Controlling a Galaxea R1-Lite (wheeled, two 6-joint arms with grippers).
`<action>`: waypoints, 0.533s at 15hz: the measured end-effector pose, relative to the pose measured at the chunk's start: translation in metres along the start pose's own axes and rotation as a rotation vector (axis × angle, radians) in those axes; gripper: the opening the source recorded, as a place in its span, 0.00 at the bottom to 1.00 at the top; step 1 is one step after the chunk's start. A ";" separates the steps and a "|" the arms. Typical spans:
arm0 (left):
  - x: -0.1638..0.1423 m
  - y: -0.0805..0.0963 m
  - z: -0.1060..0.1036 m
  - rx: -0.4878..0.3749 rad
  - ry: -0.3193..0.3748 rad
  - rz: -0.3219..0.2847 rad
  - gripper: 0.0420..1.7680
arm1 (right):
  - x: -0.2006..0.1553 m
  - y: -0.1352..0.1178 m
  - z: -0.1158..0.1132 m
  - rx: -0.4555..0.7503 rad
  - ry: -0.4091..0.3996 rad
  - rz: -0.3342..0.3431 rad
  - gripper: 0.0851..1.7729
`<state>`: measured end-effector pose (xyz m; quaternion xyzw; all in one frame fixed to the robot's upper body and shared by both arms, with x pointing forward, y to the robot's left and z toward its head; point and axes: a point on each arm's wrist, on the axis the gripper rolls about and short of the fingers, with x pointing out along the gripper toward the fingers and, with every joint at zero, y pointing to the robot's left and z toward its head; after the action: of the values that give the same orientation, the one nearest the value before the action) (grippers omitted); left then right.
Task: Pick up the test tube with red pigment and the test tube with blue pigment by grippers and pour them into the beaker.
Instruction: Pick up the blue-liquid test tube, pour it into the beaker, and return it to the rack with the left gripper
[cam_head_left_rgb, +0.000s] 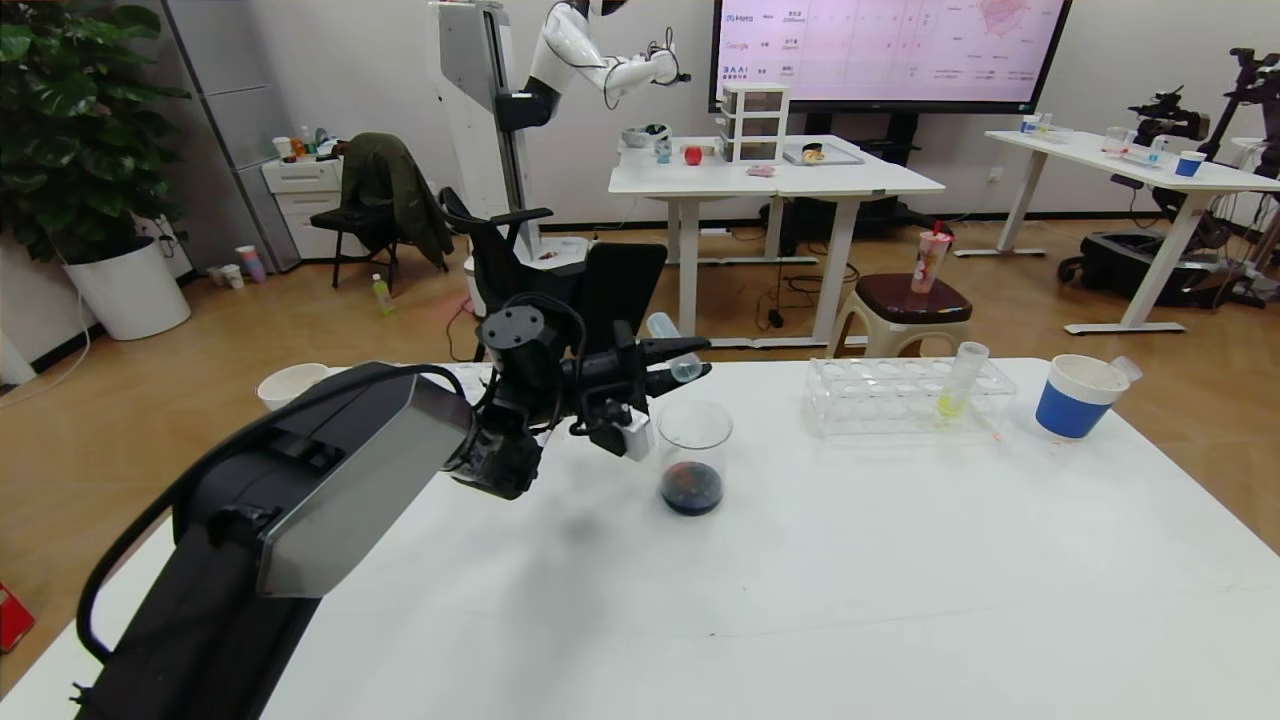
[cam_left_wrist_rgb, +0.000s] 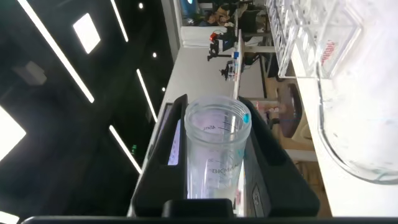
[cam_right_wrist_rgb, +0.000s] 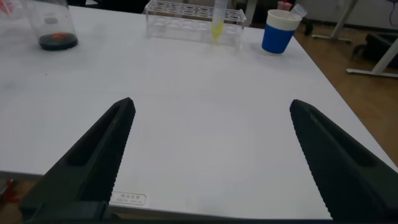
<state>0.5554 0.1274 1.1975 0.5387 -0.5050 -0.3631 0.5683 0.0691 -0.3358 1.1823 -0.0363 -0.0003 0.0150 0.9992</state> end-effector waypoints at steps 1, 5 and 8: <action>0.000 0.004 0.000 -0.058 0.008 0.008 0.28 | 0.000 0.000 0.000 0.000 0.000 0.001 0.98; 0.005 0.026 0.004 -0.296 0.115 0.159 0.28 | 0.000 0.000 0.000 0.000 0.000 0.001 0.98; 0.023 0.030 0.024 -0.544 0.284 0.394 0.28 | 0.000 0.000 0.000 0.000 0.000 0.001 0.98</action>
<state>0.5333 0.1046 1.2284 0.3052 -0.4000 -0.2892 0.8144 0.0691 -0.3357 1.1823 -0.0365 -0.0001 0.0156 0.9992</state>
